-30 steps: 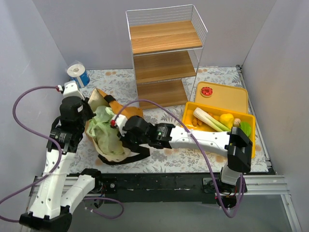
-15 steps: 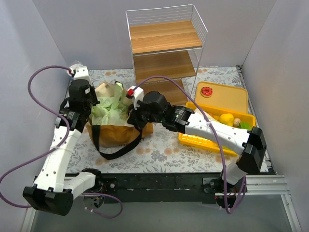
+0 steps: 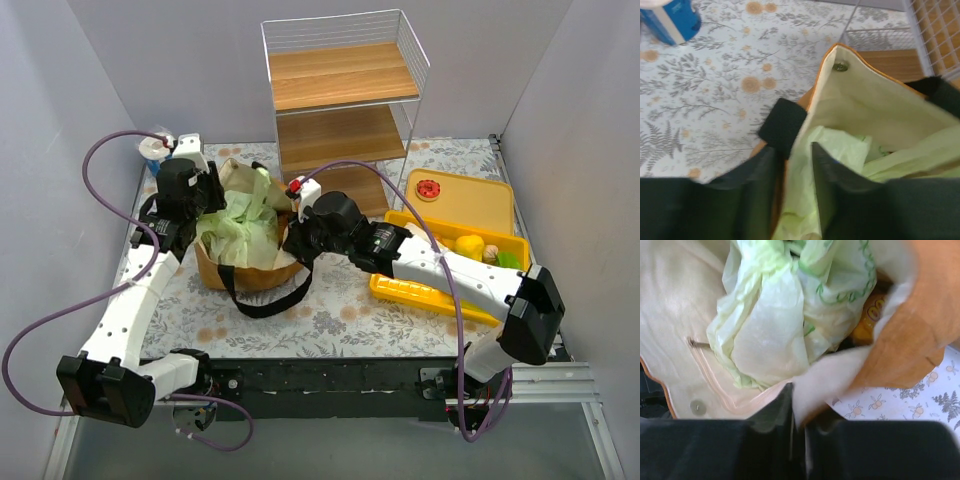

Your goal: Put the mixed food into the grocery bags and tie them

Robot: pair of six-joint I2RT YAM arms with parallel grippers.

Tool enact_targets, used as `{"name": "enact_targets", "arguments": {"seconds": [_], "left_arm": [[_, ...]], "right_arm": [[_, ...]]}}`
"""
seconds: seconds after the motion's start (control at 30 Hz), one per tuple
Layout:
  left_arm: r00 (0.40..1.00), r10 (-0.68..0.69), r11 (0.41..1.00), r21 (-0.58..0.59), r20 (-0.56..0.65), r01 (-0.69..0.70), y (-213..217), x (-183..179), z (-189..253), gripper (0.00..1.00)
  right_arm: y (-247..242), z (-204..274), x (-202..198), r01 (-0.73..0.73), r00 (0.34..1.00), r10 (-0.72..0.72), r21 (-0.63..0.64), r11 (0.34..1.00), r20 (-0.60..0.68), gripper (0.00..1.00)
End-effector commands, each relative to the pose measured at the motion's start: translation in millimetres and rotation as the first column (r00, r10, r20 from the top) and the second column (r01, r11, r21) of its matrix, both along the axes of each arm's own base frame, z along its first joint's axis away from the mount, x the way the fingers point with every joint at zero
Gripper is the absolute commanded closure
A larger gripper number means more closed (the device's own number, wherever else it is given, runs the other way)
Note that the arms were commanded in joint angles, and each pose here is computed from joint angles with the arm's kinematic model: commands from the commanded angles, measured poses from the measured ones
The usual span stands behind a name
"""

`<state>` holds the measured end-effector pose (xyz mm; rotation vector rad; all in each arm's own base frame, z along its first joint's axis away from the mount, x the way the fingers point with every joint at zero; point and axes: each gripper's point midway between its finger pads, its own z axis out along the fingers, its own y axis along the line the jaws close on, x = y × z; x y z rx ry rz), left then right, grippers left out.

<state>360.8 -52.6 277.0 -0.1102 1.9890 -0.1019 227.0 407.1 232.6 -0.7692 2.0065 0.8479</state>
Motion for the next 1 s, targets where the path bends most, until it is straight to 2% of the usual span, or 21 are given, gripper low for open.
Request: {"name": "enact_targets", "arguments": {"seconds": [0.0,0.03,0.1,0.13,0.23,0.33,0.43,0.5,0.57,0.6,0.7,0.83,0.97], "left_arm": [[0.989,-0.083,0.995,-0.053,0.120,0.089,-16,-6,39,0.56],[0.986,-0.084,0.994,-0.058,0.144,0.093,-15,-12,46,0.36],[0.984,-0.080,0.994,-0.065,0.157,0.091,-14,-18,48,0.17],[0.979,-0.074,0.994,-0.069,0.188,0.088,-12,-24,58,0.02],[0.973,-0.055,0.994,-0.083,0.224,0.075,-8,-34,67,0.02],[0.961,-0.037,0.991,-0.115,0.274,0.071,-6,-46,81,0.02],[0.960,0.000,0.987,-0.152,0.280,0.044,-3,-46,88,0.02],[0.975,0.016,0.987,-0.162,0.221,0.021,-3,-38,76,0.02],[0.977,0.028,0.981,-0.192,0.210,0.013,-4,-35,81,0.02],[0.975,0.030,0.979,-0.204,0.222,0.017,-5,-36,86,0.02],[0.952,0.028,0.967,-0.249,0.305,0.052,-8,-46,113,0.02],[0.891,0.024,0.956,-0.272,0.454,0.113,-5,-82,160,0.02],[0.853,0.055,0.951,-0.287,0.518,0.113,4,-108,179,0.02]], "right_arm": [[-2,84,18,0.045,0.986,-0.074,0.184,0.982,0.152,0.66],[-4,84,17,0.042,0.985,-0.071,0.184,0.982,0.155,0.49],[-7,86,14,0.033,0.985,-0.063,0.182,0.983,0.162,0.36],[-11,89,12,0.031,0.984,-0.063,0.187,0.982,0.168,0.29],[-23,99,7,0.032,0.979,-0.071,0.198,0.980,0.193,0.20],[-37,104,4,0.032,0.975,-0.074,0.197,0.980,0.209,0.16],[-63,105,19,0.100,0.972,-0.139,0.201,0.975,0.192,0.15],[-79,96,28,0.126,0.975,-0.158,0.199,0.972,0.154,0.15],[-115,98,48,0.218,0.960,-0.250,0.221,0.951,0.128,0.15],[-123,91,48,0.217,0.963,-0.246,0.217,0.952,0.113,0.15],[-164,103,52,0.302,0.929,-0.339,0.226,0.926,0.146,0.15],[-216,127,44,0.435,0.843,-0.485,0.235,0.869,0.234,0.14],[-253,137,31,0.511,0.762,-0.576,0.272,0.815,0.296,0.14]]}}
